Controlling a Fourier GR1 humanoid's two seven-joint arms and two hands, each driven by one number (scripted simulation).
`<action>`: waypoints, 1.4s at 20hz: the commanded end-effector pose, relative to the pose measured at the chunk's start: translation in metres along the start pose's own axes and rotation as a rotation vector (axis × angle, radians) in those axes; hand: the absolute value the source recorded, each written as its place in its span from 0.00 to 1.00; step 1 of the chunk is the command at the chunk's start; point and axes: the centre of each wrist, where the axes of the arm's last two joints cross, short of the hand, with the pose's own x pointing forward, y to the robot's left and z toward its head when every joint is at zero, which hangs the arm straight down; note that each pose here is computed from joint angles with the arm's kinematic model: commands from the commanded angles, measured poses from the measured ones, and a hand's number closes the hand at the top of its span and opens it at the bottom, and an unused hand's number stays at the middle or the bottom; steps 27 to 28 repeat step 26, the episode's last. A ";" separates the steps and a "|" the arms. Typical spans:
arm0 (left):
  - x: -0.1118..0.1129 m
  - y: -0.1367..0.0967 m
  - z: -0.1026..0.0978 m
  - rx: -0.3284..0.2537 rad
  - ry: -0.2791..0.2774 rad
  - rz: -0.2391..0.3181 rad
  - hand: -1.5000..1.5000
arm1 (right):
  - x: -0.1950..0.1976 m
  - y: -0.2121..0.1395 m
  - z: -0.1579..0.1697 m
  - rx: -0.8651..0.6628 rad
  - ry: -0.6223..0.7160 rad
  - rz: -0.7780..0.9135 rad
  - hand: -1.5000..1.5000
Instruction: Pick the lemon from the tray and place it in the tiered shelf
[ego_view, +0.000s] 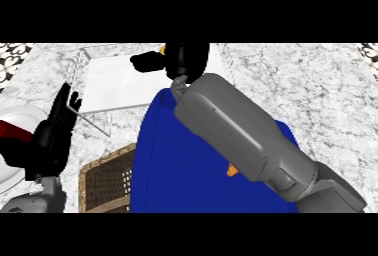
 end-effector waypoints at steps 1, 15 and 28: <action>0.001 0.003 0.003 0.017 0.015 0.000 0.50 | 0.007 -0.010 -0.006 -0.081 0.016 -0.111 0.00; 0.001 0.026 0.006 0.081 0.029 -0.010 0.50 | -0.050 -0.134 0.012 -0.163 0.187 -0.127 0.00; 0.008 0.005 0.010 0.049 0.006 -0.010 0.50 | -0.063 -0.242 0.072 -0.139 0.144 -0.171 0.00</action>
